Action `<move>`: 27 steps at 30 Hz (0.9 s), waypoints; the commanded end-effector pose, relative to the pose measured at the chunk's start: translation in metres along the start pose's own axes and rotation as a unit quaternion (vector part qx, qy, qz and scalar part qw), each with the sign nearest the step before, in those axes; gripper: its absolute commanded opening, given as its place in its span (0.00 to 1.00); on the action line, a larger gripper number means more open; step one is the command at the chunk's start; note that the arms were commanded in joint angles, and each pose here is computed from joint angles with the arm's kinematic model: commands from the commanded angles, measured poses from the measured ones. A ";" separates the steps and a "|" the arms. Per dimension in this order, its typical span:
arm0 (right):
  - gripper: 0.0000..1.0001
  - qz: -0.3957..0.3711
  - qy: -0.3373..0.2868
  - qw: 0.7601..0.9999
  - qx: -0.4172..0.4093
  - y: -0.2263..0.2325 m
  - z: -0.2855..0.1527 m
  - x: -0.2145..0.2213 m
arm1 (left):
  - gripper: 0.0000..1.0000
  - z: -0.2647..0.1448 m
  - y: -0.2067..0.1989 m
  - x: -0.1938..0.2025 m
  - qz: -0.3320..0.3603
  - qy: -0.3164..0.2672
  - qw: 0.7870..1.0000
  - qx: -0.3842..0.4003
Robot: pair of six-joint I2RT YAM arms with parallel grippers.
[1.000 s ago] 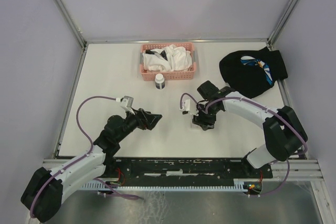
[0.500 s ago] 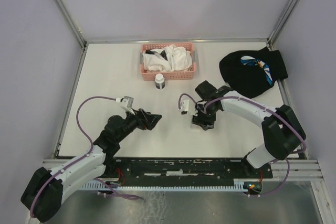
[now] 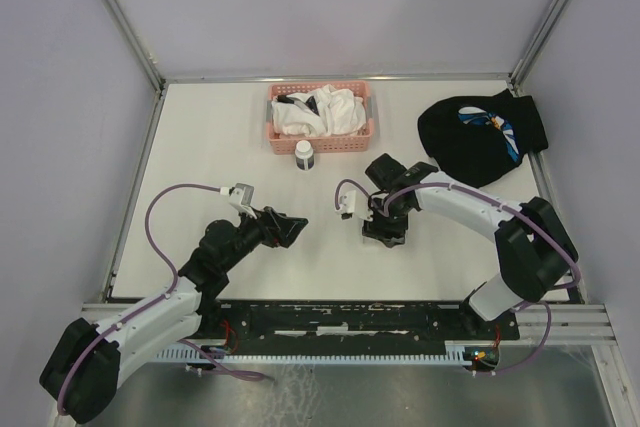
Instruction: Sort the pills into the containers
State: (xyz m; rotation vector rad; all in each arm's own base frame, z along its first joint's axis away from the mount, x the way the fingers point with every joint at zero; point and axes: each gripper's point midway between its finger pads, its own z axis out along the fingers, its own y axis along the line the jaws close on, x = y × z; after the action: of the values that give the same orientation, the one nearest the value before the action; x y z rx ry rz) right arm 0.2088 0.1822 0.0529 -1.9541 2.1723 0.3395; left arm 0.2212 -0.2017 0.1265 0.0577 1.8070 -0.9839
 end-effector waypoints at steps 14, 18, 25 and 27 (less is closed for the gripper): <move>0.05 0.000 0.019 1.000 0.022 -0.009 -0.007 -0.007 | 0.91 0.003 0.001 -0.006 0.025 -0.011 1.000 -0.001; 0.05 -0.001 0.024 0.999 0.023 -0.010 -0.008 -0.007 | 0.91 0.003 0.001 -0.006 0.026 -0.011 1.000 -0.001; 0.05 -0.002 0.028 0.999 0.025 -0.010 -0.009 -0.008 | 0.91 0.004 0.002 -0.005 0.026 -0.009 1.000 -0.002; 0.05 -0.003 0.031 0.999 0.025 -0.009 -0.009 -0.008 | 0.91 0.004 0.003 -0.004 0.025 -0.009 1.000 -0.003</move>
State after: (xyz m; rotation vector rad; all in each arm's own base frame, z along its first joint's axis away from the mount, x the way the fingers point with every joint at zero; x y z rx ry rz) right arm 0.2109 0.1802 0.0536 -1.9860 2.1995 0.2574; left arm 0.2217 -0.2017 0.1170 0.0571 1.8416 -0.9694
